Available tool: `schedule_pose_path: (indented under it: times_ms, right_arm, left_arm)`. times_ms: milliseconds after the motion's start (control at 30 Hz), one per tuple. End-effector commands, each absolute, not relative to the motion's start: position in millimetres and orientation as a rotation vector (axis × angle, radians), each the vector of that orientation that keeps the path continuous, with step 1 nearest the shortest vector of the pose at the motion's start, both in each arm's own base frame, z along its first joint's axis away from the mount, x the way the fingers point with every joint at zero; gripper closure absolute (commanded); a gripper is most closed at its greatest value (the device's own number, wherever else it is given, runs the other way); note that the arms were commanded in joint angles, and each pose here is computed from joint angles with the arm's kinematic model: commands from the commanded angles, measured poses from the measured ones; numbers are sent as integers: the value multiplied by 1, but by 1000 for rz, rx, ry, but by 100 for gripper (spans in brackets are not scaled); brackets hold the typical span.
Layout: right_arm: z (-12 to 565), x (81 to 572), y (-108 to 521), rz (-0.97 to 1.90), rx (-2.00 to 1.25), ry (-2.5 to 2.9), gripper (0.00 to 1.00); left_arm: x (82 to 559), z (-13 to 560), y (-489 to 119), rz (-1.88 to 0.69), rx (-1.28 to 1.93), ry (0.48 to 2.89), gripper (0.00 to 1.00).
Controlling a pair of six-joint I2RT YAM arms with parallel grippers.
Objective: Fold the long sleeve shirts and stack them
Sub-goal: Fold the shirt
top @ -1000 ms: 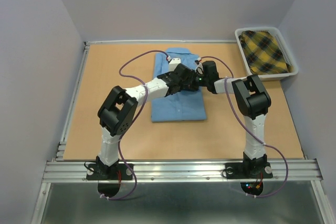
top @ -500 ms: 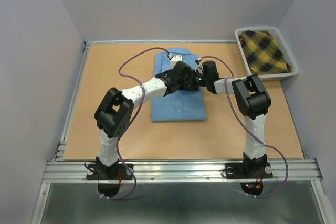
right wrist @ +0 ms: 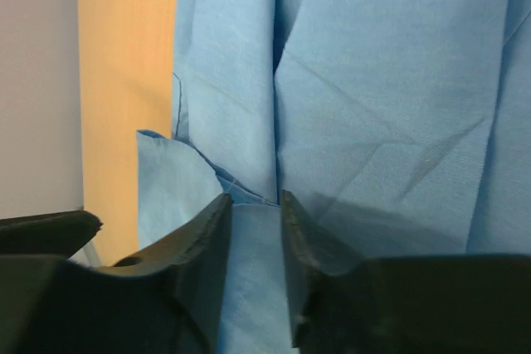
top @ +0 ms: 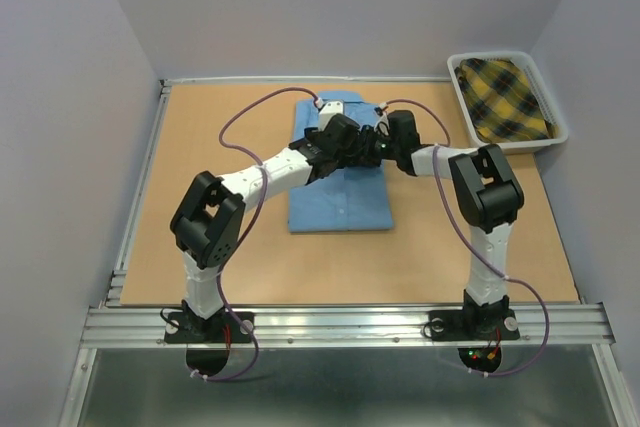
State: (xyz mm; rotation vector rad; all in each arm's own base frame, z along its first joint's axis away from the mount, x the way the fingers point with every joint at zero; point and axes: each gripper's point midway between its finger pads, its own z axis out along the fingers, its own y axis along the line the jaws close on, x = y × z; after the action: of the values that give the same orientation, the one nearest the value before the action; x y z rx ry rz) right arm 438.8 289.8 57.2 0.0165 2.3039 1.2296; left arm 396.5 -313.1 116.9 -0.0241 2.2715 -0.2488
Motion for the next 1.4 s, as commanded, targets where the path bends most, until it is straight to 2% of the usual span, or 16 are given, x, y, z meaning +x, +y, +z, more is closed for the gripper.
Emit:
schedule_pose_path:
  times_ms: [0, 100, 167, 300, 500, 533, 700, 900, 1000, 1367]
  right_arm:
    - [101, 452, 278, 1070, -37, 2190, 59]
    - [116, 462, 254, 900, 1, 2176, 53]
    - [130, 467, 232, 774, 43, 2159, 51]
    - [161, 455, 218, 724, 20, 2124, 48]
    - [168, 382, 245, 1062, -11, 2177, 43]
    - [155, 364, 252, 1109, -16, 2182, 43]
    - [173, 311, 293, 1470, 9, 2037, 42]
    - [176, 289, 329, 1584, -27, 1996, 42]
    - [162, 284, 337, 1618, 4, 1999, 42]
    - [55, 254, 307, 1618, 260, 2091, 42]
  left_arm:
    - [398, 189, -290, -303, -117, 2131, 15]
    - [396, 211, -276, -350, -166, 2084, 16]
    - [389, 206, -272, -383, -167, 2101, 18]
    - [372, 201, -268, -502, -172, 2110, 22]
    - [318, 185, -275, -819, -141, 2137, 23]
    - [302, 166, -276, -866, -126, 2184, 23]
    - [284, 149, -268, -993, -226, 2161, 28]
    - [286, 135, -270, -1015, -248, 2166, 32]
    - [286, 120, -266, -1014, -290, 2181, 35]
    - [267, 31, -240, -996, -524, 2335, 44]
